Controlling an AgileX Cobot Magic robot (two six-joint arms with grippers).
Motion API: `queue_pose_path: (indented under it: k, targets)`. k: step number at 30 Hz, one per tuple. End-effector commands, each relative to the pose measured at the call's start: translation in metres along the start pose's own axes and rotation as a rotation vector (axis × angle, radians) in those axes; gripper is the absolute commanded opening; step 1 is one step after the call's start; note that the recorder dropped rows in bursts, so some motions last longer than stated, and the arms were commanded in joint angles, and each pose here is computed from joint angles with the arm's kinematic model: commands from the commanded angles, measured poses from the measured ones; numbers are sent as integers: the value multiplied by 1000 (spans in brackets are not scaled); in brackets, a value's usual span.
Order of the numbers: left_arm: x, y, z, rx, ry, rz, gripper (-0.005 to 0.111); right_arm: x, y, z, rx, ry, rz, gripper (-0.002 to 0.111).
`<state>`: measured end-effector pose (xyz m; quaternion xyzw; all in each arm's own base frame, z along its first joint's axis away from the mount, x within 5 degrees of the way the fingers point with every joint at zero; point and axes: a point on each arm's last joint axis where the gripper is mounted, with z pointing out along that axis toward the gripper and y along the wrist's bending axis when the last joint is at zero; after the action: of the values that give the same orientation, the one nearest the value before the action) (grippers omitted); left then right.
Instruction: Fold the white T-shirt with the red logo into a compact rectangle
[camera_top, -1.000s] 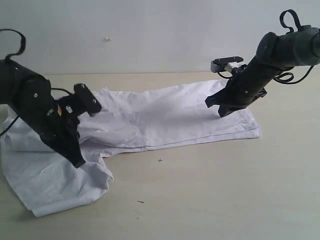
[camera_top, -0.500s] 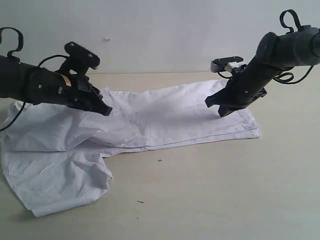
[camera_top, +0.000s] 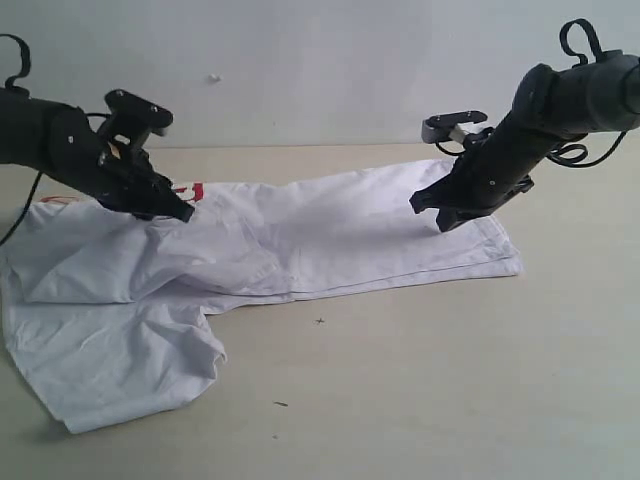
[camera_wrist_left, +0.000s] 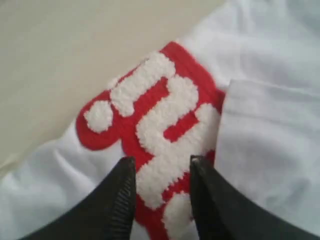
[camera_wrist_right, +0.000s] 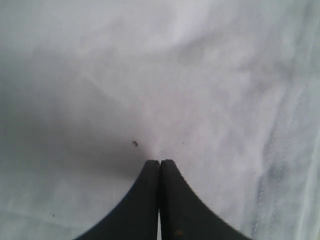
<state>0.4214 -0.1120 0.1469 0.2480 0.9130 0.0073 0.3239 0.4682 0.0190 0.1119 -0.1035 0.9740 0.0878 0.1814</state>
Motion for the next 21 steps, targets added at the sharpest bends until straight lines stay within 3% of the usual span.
queue_pose_path:
  k: [1, 3, 7, 10, 12, 15, 18, 20, 21]
  targets:
    - [-23, 4, -36, -14, -79, 8, 37, 0, -2, -1, 5, -10, 1, 0]
    - [-30, -1, -50, 17, -80, 38, 36, 0, -2, -1, 5, -10, 1, 0]
    - [-44, -21, -70, 161, -82, 226, 36, 0, -2, -1, 3, -7, 1, 0]
    - [-45, -51, -83, 341, -6, 456, 34, 0, -2, -1, 1, -1, 1, 0]
    - [-42, -71, -90, 517, 77, 553, 26, 0, -2, -1, 1, -1, 1, 0]
    - [-50, -90, -87, 645, 82, 514, 4, 1, -2, -1, -3, 7, 1, 0]
    - [-50, -103, -71, 624, 122, 608, 3, 2, -1, -1, -8, 17, 1, 0]
    - [-47, -110, -59, 556, 135, 693, 14, 2, -1, -1, -8, 17, 1, 0]
    - [-46, -118, -47, 472, 135, 804, 36, 2, -1, -1, -8, 17, 1, 0]
